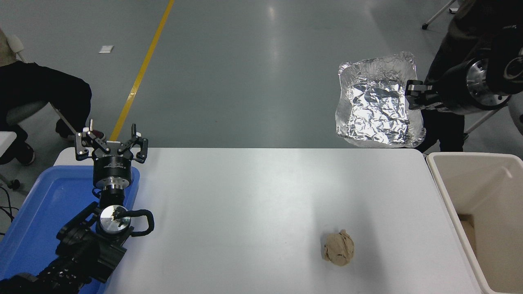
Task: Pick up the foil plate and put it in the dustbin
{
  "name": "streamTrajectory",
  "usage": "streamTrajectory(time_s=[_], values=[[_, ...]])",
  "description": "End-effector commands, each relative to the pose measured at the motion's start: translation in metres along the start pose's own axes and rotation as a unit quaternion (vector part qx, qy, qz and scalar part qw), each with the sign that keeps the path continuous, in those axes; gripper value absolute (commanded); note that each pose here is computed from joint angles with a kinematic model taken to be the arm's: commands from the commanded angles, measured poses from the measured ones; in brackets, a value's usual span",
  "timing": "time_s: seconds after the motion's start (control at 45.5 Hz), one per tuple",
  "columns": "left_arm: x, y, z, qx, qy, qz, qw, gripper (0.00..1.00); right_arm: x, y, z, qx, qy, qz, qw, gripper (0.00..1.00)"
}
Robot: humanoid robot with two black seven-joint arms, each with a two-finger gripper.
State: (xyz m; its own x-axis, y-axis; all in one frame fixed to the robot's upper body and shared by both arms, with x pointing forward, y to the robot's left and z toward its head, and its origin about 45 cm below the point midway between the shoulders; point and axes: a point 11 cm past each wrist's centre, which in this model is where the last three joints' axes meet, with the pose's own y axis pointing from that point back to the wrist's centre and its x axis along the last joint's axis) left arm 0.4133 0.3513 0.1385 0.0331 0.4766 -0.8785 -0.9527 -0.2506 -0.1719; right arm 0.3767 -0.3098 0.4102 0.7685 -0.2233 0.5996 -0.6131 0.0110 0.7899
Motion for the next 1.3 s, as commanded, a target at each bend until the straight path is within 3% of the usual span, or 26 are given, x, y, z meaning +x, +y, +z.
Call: streamTrajectory(time_s=[0.0,0.352,0.659,1.033,1.275], values=[[0.000,0.000,0.000,0.000,0.000,0.000,1.000,0.99,0.007,0.013,0.025,-0.009,-0.023,0.005,1.000,0.00],[0.000,0.000,0.001,-0.001,-0.001,0.000,1.000,0.99,0.007,-0.001,0.177,-0.176,-0.002,0.033,0.984,0.00],[0.000,0.000,0.000,-0.001,0.000,0.000,1.000,0.99,-0.010,-0.017,0.330,-0.334,-0.006,0.070,0.940,0.00],[0.000,0.000,0.001,-0.001,0.000,0.000,1.000,0.99,-0.086,-0.053,0.405,-0.390,-0.005,0.070,0.918,0.00],[0.000,0.000,0.001,-0.001,0.000,0.000,1.000,0.99,-0.144,-0.111,0.395,-0.379,-0.011,0.064,0.923,0.00]])
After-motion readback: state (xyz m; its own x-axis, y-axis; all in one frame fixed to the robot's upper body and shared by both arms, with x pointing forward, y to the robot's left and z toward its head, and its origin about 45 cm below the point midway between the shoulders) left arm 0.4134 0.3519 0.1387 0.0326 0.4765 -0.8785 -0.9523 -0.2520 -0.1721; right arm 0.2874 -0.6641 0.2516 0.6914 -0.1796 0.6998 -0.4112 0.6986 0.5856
